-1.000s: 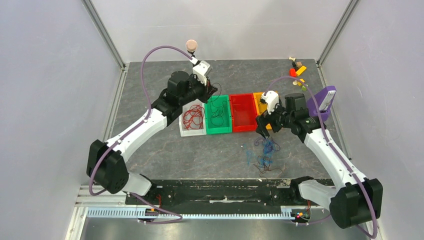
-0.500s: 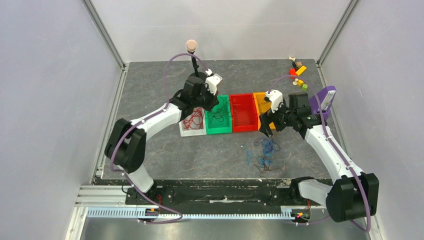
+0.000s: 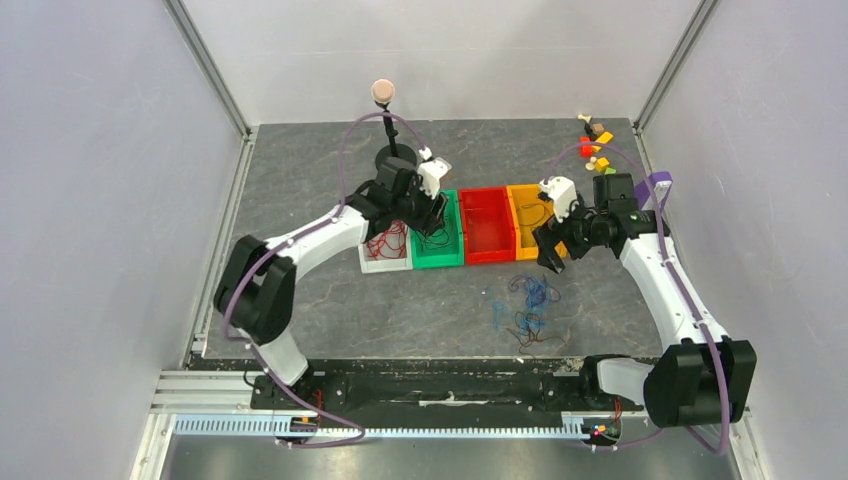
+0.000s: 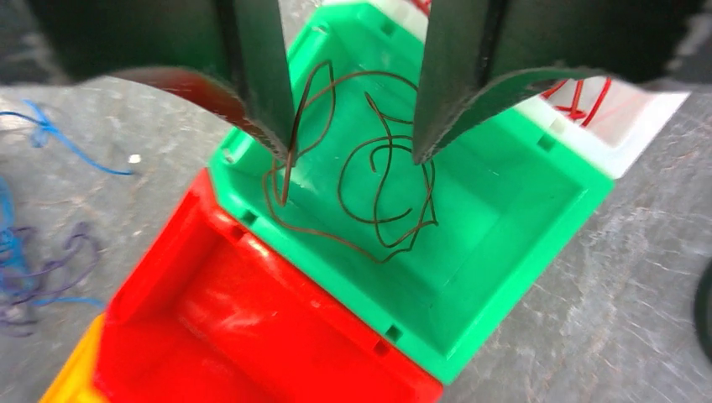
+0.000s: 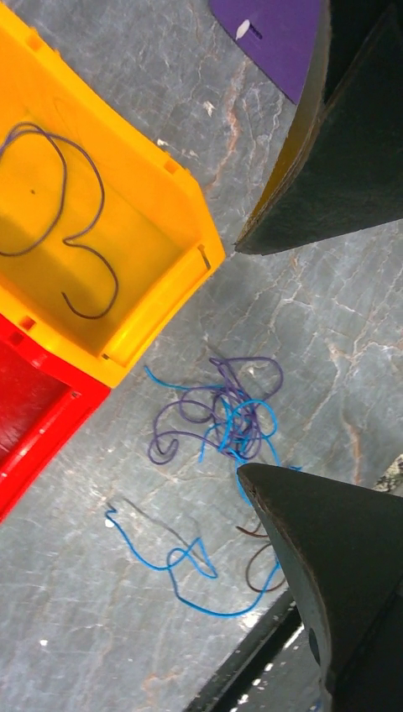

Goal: Untangle the cables

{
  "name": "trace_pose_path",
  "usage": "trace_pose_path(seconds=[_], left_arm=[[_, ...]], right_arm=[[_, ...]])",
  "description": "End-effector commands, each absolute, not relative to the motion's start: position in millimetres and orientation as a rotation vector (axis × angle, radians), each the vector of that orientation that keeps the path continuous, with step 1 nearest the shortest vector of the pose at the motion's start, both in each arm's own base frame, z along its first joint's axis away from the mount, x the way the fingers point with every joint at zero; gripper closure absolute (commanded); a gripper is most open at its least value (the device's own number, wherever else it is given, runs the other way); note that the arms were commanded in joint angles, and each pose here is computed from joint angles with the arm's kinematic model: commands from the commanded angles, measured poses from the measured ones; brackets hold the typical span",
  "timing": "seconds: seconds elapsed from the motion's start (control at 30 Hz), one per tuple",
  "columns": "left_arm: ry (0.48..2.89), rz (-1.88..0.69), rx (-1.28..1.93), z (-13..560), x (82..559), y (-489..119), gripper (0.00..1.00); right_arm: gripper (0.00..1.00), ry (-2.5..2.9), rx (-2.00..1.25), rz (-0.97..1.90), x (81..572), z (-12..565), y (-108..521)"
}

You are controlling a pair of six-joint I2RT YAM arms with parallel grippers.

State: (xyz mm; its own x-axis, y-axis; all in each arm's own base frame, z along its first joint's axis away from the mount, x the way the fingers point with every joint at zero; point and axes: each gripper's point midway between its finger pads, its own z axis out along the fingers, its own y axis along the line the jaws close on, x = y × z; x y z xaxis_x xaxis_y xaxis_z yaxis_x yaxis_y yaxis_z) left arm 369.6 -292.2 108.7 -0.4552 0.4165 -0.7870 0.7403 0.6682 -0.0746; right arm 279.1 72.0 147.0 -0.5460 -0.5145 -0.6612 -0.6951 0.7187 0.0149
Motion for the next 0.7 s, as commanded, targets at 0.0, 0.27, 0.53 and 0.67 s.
trace_pose_path(seconds=[0.0,0.27,0.53,0.67], left_arm=[[1.903,-0.635,0.864,218,362,-300,0.36],[1.749,-0.910,1.023,274,300,-295,0.29],[1.586,-1.013,1.459,202,200,-351,0.35],[1.472,-1.019,1.630,170,179,-388,0.31]], right_arm=[[0.03,2.287,-1.000,0.391,267,150,71],[0.12,2.416,-1.059,0.513,233,111,74],[0.19,2.542,-1.030,0.541,214,64,70],[0.21,2.580,-0.992,0.502,217,49,65]])
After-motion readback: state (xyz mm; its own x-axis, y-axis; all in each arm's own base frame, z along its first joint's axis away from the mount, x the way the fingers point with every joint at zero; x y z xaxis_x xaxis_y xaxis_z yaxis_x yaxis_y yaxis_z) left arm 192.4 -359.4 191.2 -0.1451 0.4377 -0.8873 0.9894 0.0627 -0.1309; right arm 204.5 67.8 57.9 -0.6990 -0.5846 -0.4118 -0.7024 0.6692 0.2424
